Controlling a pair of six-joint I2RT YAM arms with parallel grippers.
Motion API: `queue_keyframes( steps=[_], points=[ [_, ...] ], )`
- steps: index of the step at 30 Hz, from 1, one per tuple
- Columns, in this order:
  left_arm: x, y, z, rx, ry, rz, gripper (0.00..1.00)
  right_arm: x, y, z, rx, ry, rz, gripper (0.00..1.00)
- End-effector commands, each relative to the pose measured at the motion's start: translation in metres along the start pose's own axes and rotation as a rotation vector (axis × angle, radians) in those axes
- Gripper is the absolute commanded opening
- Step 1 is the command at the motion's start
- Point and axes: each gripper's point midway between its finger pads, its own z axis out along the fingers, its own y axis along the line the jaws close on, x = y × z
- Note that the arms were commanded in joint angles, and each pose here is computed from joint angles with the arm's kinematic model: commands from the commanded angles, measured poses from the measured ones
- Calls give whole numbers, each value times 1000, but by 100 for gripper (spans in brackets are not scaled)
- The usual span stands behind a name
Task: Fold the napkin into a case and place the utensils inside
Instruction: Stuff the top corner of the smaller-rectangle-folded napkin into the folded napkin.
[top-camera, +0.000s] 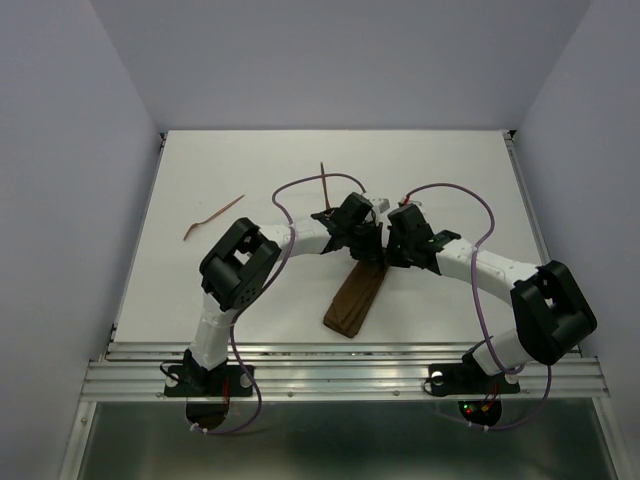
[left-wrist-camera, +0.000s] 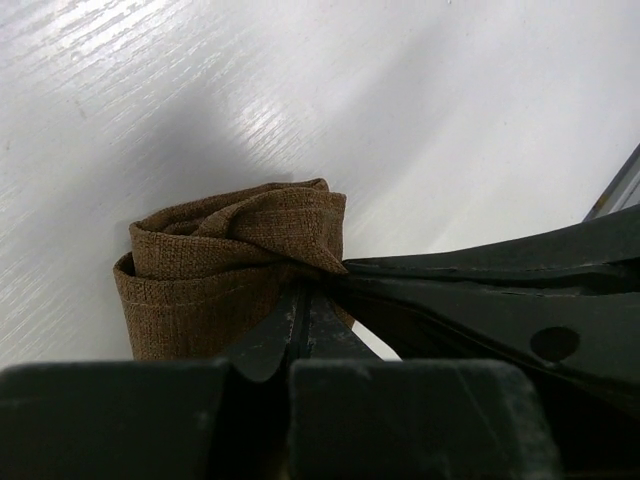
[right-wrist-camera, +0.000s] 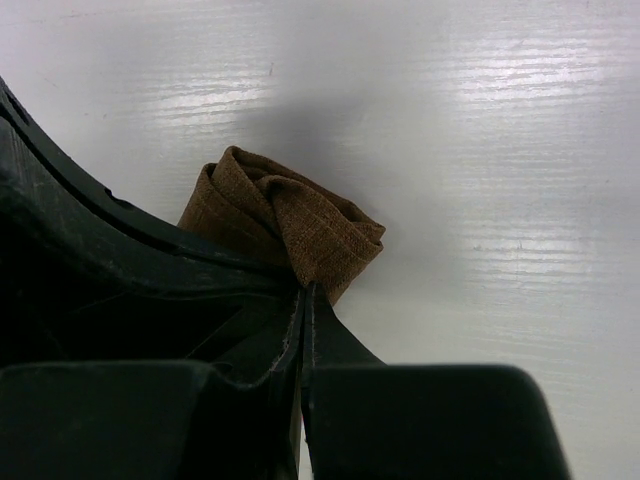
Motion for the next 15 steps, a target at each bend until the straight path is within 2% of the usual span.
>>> queue_keyframes(
  steps=[1,15],
  points=[
    [-19,-23,1,87,-53,16,0,-22,16,-9,-51,-64,7,1],
    [-1,-13,25,94,-25,-41,0,-18,22,-8,-85,-44,3,1]
  ],
)
